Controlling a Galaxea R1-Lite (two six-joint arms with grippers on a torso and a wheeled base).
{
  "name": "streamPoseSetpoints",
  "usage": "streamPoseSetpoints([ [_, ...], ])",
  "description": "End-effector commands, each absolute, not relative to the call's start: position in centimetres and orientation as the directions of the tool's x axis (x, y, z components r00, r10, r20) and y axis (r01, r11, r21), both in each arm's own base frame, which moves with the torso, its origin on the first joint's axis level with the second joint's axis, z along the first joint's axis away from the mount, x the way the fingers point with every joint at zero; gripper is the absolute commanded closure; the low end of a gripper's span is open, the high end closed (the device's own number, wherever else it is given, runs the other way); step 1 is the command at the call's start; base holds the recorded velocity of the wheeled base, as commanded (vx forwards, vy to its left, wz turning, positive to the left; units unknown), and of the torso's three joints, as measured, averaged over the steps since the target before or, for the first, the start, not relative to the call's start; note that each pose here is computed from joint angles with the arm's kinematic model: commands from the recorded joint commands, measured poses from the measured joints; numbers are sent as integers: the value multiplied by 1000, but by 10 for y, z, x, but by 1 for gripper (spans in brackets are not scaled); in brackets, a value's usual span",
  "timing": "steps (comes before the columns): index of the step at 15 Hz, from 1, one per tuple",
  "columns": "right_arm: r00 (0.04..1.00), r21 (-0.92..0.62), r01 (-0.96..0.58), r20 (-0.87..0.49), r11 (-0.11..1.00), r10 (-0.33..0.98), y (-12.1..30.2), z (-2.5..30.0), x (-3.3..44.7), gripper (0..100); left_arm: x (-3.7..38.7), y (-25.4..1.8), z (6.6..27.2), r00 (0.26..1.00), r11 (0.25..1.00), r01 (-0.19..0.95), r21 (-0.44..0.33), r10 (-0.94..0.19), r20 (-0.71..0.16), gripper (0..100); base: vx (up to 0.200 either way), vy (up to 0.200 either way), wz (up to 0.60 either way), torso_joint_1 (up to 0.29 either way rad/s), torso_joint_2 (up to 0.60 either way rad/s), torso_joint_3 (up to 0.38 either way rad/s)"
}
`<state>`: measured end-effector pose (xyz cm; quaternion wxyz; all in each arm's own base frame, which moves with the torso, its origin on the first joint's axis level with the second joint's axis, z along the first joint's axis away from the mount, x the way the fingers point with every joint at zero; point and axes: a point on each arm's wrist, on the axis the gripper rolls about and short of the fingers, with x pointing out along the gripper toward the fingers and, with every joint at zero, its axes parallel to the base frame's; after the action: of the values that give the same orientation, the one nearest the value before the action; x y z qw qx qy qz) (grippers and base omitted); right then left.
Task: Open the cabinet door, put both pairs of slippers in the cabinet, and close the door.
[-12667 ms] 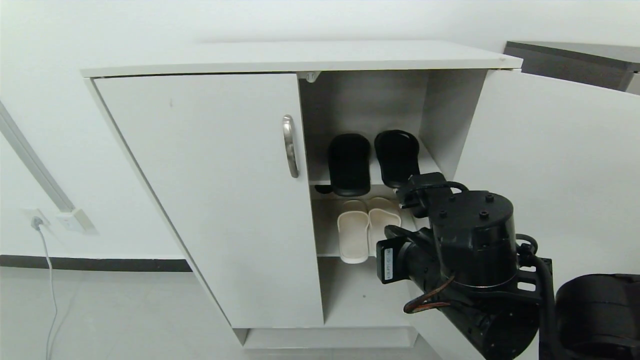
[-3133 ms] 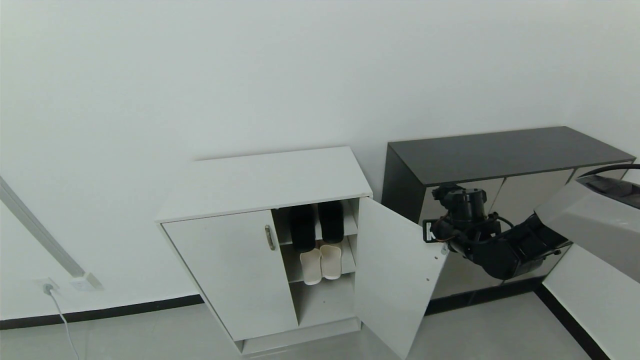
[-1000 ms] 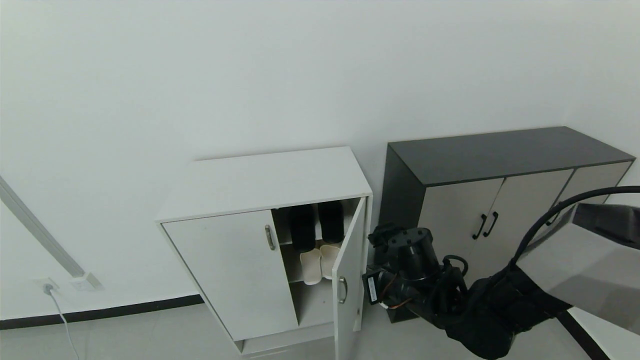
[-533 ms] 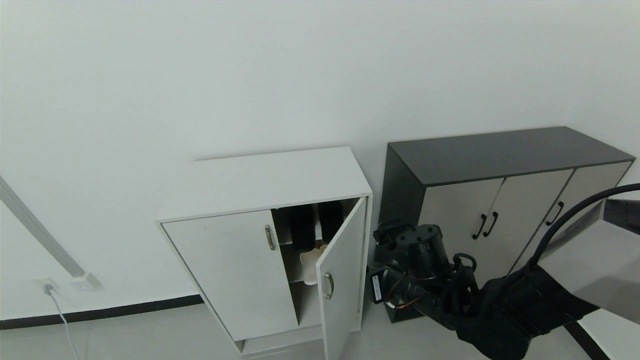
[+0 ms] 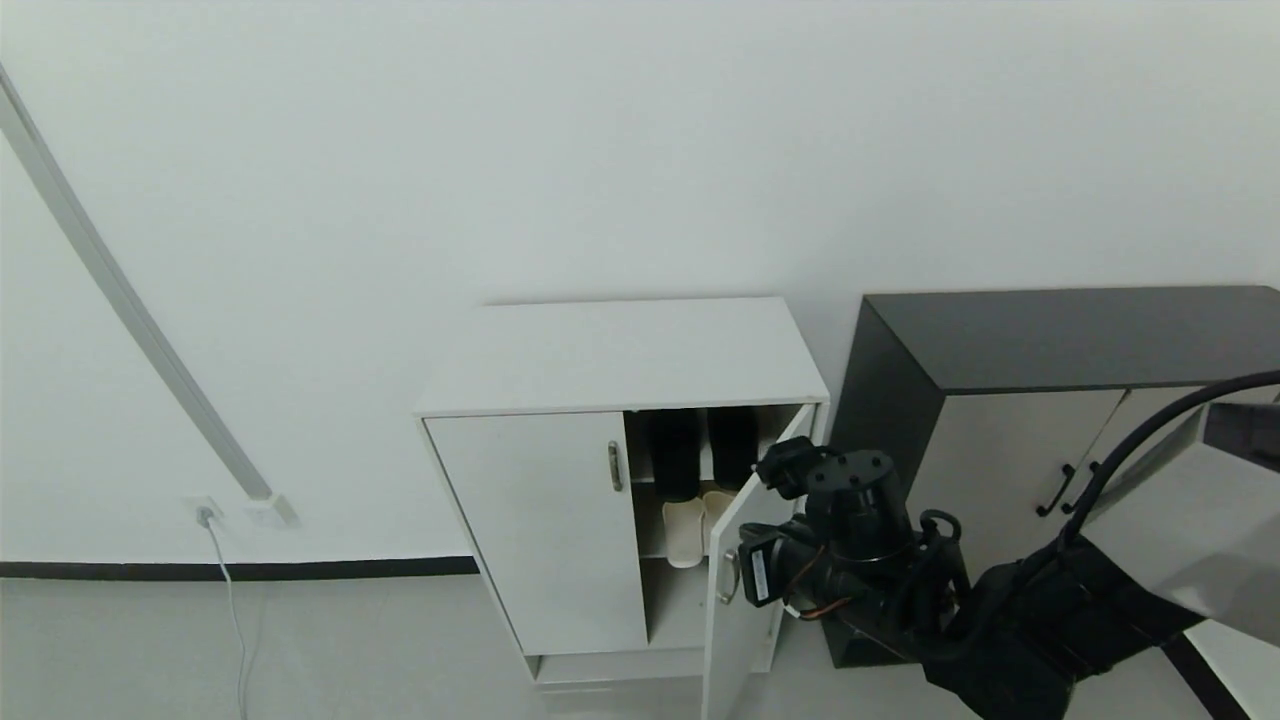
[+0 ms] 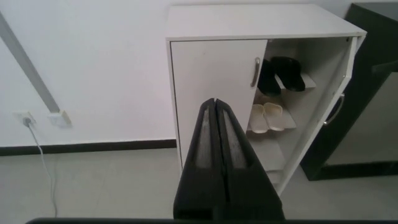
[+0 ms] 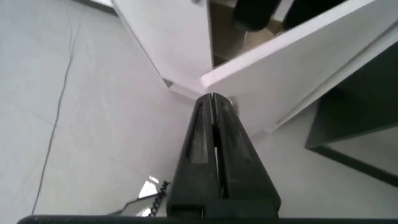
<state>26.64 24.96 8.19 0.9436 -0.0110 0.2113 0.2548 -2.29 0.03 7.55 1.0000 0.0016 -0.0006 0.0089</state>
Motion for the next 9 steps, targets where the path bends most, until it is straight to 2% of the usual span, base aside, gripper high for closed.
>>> streamPoseSetpoints([
  [1, 786, 86, -486, -392, 869, 479, 249, 83, 267, 100, -23, 0, 75, 1000, 1000, -18, 3, 18, 0, 100, 0, 0, 0, 0, 0, 0],
  [3, 807, 95, -479, -343, 872, 481, 247, 88, 270, 100, -23, 0, 75, 1000, 1000, -18, 3, 18, 0, 100, 0, 0, 0, 0, 0, 0],
  [6, 805, 69, -471, -375, 880, 460, 228, 86, 259, 100, -23, 0, 75, 1000, 1000, -18, 5, 18, 0, 100, 0, 0, 0, 0, 0, 0],
  [9, 789, 50, -466, -428, 883, 440, 213, 78, 244, 100, -23, 0, 75, 1000, 1000, -17, 5, 17, 0, 100, 200, 0, 0, -4, -2, 1],
])
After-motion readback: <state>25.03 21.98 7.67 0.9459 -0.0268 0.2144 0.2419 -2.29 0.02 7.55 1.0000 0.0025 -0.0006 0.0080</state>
